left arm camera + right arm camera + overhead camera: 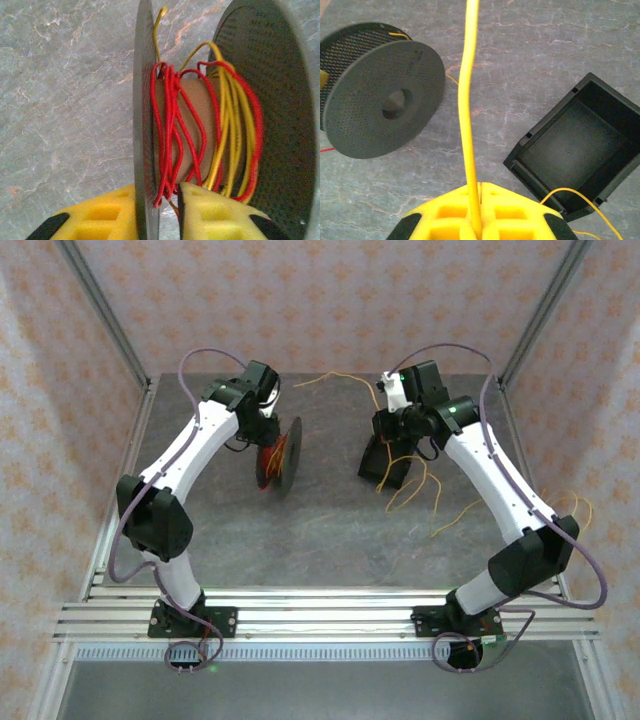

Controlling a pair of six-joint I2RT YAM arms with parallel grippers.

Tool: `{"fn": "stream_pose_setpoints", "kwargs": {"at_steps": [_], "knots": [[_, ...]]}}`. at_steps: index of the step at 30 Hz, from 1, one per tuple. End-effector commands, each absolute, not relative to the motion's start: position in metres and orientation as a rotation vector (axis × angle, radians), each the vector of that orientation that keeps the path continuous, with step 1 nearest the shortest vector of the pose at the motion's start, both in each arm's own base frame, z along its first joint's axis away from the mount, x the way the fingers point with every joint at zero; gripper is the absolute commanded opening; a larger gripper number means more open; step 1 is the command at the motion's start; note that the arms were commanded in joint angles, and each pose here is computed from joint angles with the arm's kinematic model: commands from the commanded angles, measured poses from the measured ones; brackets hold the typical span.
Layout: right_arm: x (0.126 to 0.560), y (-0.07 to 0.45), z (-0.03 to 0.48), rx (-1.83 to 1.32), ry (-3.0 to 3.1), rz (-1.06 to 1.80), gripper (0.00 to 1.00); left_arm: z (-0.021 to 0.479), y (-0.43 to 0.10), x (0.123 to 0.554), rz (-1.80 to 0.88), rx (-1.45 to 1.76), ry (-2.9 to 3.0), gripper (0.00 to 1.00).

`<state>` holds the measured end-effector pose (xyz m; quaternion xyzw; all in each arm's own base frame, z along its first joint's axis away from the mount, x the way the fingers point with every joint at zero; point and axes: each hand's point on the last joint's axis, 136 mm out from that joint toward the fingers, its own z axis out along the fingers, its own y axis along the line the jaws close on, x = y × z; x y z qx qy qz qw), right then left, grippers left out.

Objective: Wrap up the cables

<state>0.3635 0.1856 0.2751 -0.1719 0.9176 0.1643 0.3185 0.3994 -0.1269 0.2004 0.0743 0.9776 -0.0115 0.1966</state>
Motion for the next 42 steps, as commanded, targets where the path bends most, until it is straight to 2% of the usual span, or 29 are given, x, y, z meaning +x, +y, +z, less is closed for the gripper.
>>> {"fn": "stream_pose_setpoints", "kwargs": {"at_steps": [1, 4, 8, 11, 13, 14, 20, 24, 28, 34, 42], "knots": [[0.362, 0.174, 0.27, -0.507, 2.457, 0.316, 0.0, 0.229, -0.127, 0.401, -0.047, 0.232, 2.66, 0.33], [0.362, 0.172, 0.267, -0.531, 2.472, 0.287, 0.0, 0.233, -0.125, 0.398, -0.042, 0.236, 2.653, 0.38], [0.356, 0.176, 0.264, -0.628, 2.461, 0.312, 0.0, 0.243, -0.119, 0.393, -0.035, 0.209, 2.627, 0.51], [0.352, 0.179, 0.266, -0.72, 2.412, 0.312, 0.0, 0.261, -0.113, 0.386, -0.063, 0.152, 2.585, 0.72], [0.351, 0.18, 0.27, -0.774, 2.373, 0.307, 0.0, 0.278, -0.107, 0.38, -0.085, 0.103, 2.545, 0.97], [0.347, 0.184, 0.272, -0.839, 2.354, 0.324, 0.0, 0.285, -0.105, 0.377, -0.096, 0.086, 2.524, 0.99], [0.334, 0.202, 0.272, -1.149, 2.265, 0.411, 0.0, 0.317, -0.09, 0.357, -0.205, -0.036, 2.456, 0.99], [0.339, 0.21, 0.268, -1.282, 2.228, 0.423, 0.0, 0.322, -0.09, 0.348, -0.227, 0.002, 2.429, 0.99], [0.34, 0.22, 0.264, -1.454, 2.157, 0.455, 0.0, 0.313, -0.089, 0.346, -0.193, 0.069, 2.502, 0.99], [0.361, 0.222, 0.257, -1.553, 2.124, 0.4, 0.0, 0.308, -0.087, 0.351, -0.161, 0.139, 2.498, 0.99], [0.392, 0.236, 0.246, -1.601, 2.091, 0.402, 0.0, 0.28, -0.101, 0.362, -0.39, 0.147, 2.656, 0.99]]}}
